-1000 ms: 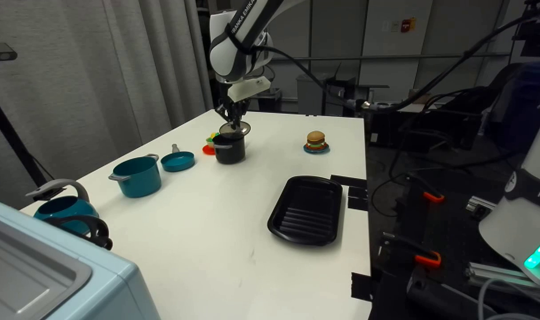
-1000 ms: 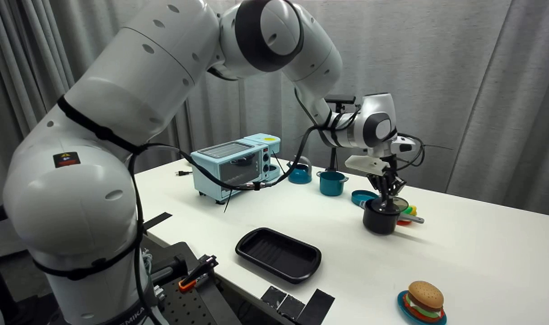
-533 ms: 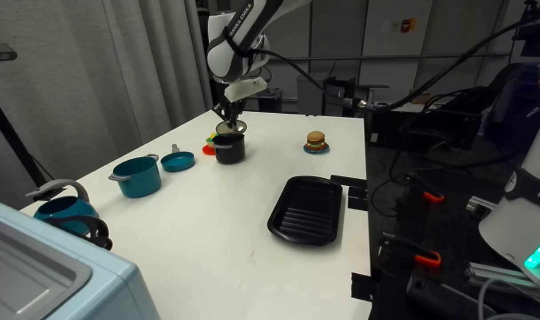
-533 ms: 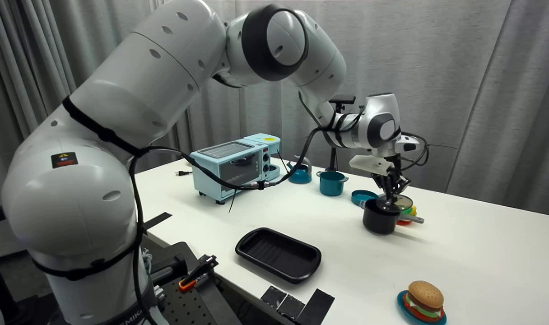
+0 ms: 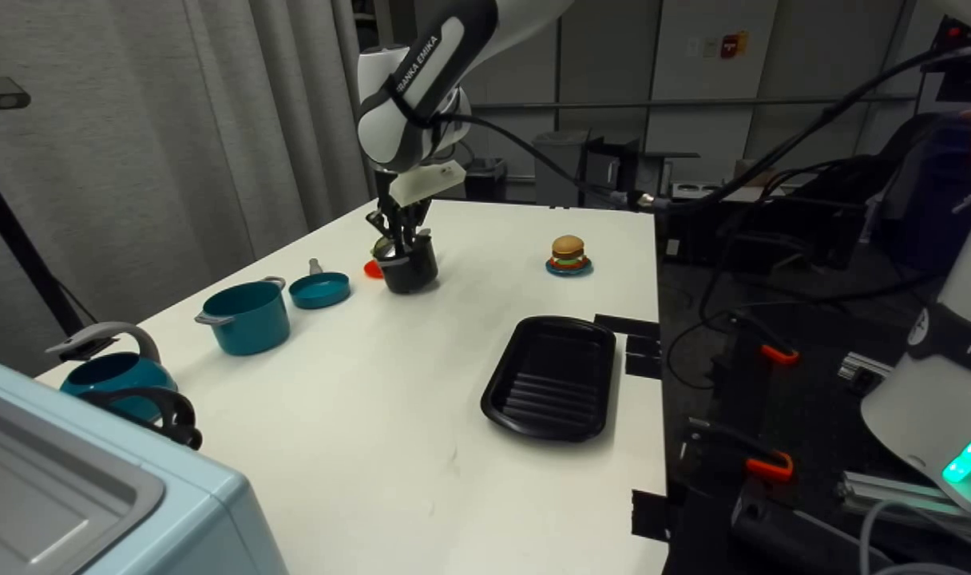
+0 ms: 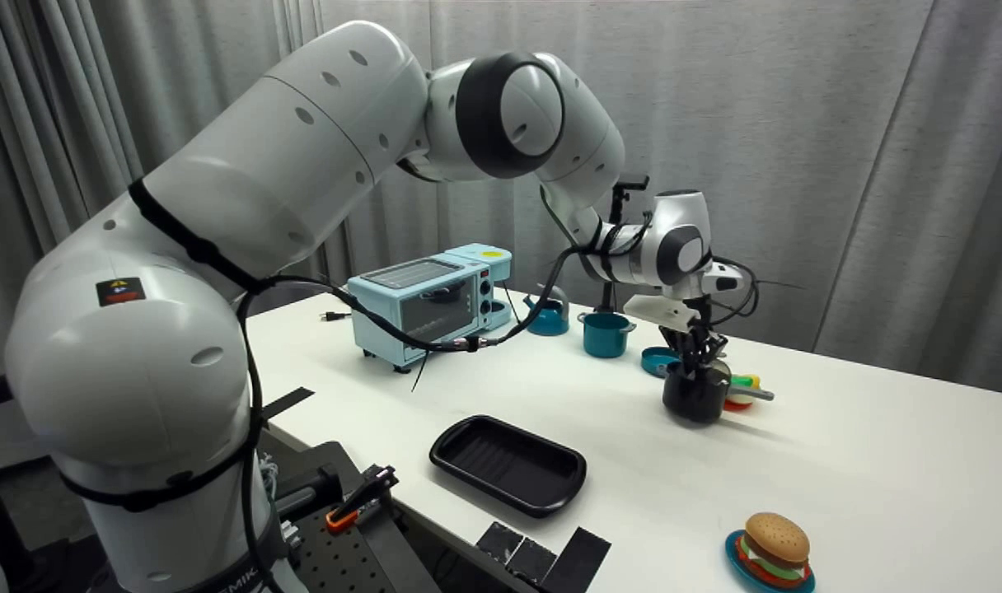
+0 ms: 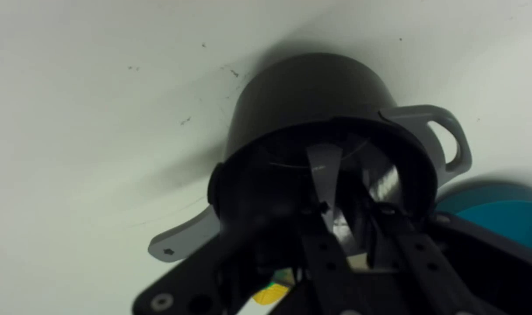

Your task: Put the lid on the black pot

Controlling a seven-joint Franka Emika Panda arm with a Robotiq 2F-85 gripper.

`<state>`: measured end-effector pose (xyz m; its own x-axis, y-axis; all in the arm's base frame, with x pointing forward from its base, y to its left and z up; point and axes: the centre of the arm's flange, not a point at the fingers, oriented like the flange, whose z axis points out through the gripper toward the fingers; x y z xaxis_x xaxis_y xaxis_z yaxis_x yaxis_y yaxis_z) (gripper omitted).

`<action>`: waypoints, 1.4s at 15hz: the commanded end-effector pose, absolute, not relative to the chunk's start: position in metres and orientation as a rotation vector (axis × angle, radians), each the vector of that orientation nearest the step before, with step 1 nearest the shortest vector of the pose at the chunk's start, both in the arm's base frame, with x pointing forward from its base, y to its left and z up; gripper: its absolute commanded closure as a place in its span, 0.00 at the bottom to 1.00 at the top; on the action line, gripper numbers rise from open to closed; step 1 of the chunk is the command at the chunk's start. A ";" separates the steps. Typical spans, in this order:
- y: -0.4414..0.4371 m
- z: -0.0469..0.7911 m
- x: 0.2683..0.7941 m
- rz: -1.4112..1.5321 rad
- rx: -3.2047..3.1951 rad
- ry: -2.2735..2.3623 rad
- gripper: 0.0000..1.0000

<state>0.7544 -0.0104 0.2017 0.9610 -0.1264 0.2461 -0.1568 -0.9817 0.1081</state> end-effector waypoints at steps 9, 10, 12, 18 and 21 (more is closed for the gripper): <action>0.010 0.220 0.753 0.393 3.006 -0.240 0.00; 0.012 0.227 0.751 0.396 3.008 -0.237 0.00; 0.022 0.243 0.746 0.405 3.011 -0.221 0.00; 0.051 0.291 0.725 0.442 3.013 -0.175 0.00; 0.063 0.314 0.709 0.445 3.004 -0.147 0.00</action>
<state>0.7408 0.0528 0.2874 0.9469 -0.0802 0.3114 -0.1066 -0.9919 0.0688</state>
